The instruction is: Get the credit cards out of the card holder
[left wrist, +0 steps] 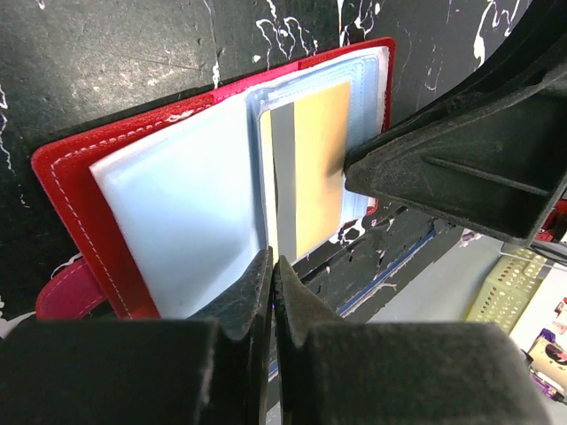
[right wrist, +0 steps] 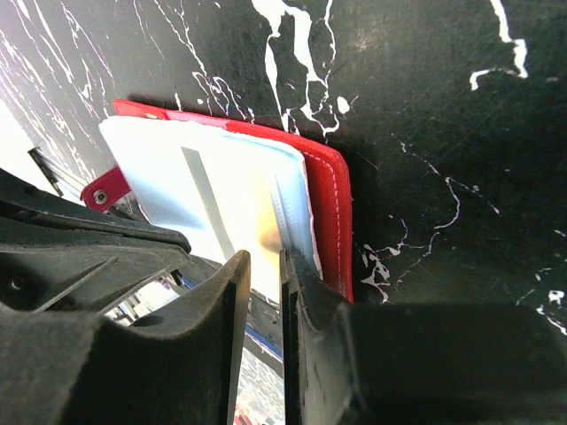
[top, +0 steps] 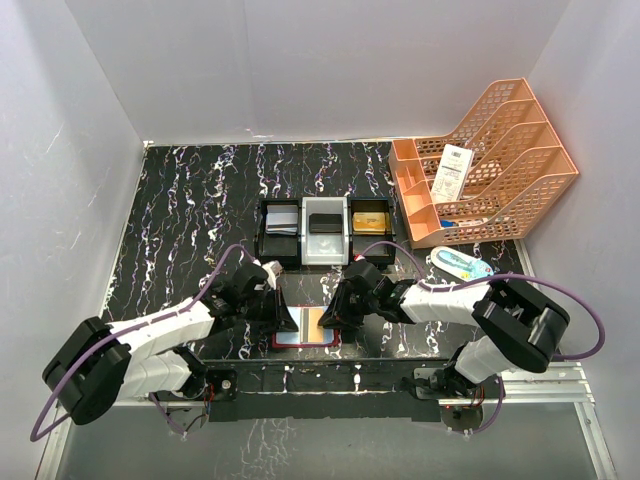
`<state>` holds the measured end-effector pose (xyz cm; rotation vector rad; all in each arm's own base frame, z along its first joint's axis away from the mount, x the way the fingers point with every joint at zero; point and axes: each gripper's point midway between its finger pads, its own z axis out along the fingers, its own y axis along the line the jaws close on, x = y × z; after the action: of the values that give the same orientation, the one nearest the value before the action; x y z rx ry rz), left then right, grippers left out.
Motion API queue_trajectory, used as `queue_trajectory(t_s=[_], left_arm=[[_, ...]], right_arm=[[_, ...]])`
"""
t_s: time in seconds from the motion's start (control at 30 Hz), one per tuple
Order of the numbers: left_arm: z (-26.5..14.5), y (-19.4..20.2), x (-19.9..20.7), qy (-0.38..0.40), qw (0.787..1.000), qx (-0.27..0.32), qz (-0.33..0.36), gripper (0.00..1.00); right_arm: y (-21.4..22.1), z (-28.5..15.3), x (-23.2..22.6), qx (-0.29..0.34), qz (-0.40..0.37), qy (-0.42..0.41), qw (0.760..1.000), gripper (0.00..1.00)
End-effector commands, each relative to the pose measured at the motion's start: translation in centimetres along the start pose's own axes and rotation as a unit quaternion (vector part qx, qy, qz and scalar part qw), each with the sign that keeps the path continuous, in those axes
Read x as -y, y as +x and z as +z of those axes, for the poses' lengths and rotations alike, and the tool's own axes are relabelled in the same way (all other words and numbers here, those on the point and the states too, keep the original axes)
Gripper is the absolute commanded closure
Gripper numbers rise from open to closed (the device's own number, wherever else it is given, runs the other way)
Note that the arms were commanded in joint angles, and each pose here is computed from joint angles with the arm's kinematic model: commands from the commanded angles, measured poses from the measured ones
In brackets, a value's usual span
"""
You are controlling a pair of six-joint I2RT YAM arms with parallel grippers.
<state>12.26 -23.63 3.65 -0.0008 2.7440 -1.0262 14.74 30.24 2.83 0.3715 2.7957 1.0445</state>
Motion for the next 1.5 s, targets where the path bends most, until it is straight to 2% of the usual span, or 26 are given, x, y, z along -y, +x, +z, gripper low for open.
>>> queue_trajectory(t_s=[0.0,0.1,0.23,0.3,0.47,0.6,0.8,1.2,1.43,1.47], left_arm=[[-0.5,0.5,0.1,0.012,1.0,-0.011,0.004,1.0],[-0.3,0.3,0.8,0.03,0.999,-0.01,0.001,1.0],[0.2,0.0,1.8,0.058,0.998,-0.009,-0.014,0.88],[0.6,0.0,1.9,0.06,0.998,-0.013,-0.022,0.86],[1.4,0.0,-0.4,0.001,0.999,-0.012,-0.044,0.86],[0.9,-0.3,-1.3,-0.028,0.999,0.006,-0.046,0.81],[0.6,-0.4,-1.6,-0.027,0.998,0.02,-0.048,0.72],[2.1,-0.5,-0.3,0.017,0.998,0.008,-0.065,0.82],[2.3,-0.5,-0.4,0.019,0.997,0.011,-0.071,1.0],[2.3,-0.6,-0.4,0.019,0.997,0.013,-0.07,1.0]], right_arm=[[0.0,0.3,6.4,0.014,-0.007,0.118,0.993,0.8],[0.0,0.3,6.2,0.013,-0.009,0.114,0.993,0.8],[0.0,0.4,5.9,0.01,-0.012,0.112,0.994,0.8],[0.0,0.4,5.9,0.01,-0.012,0.111,0.994,0.8],[0.1,0.5,5.8,0.008,-0.013,0.11,0.994,0.8],[0.2,0.5,6.0,0.006,-0.013,0.111,0.994,0.8],[0.1,0.6,5.8,0.005,-0.013,0.108,0.994,0.8],[0.2,0.8,5.7,0.001,-0.014,0.107,0.994,0.8],[0.2,0.8,5.9,0.001,-0.014,0.111,0.994,0.8],[0.3,0.8,6.0,0.001,-0.014,0.114,0.993,0.8]])
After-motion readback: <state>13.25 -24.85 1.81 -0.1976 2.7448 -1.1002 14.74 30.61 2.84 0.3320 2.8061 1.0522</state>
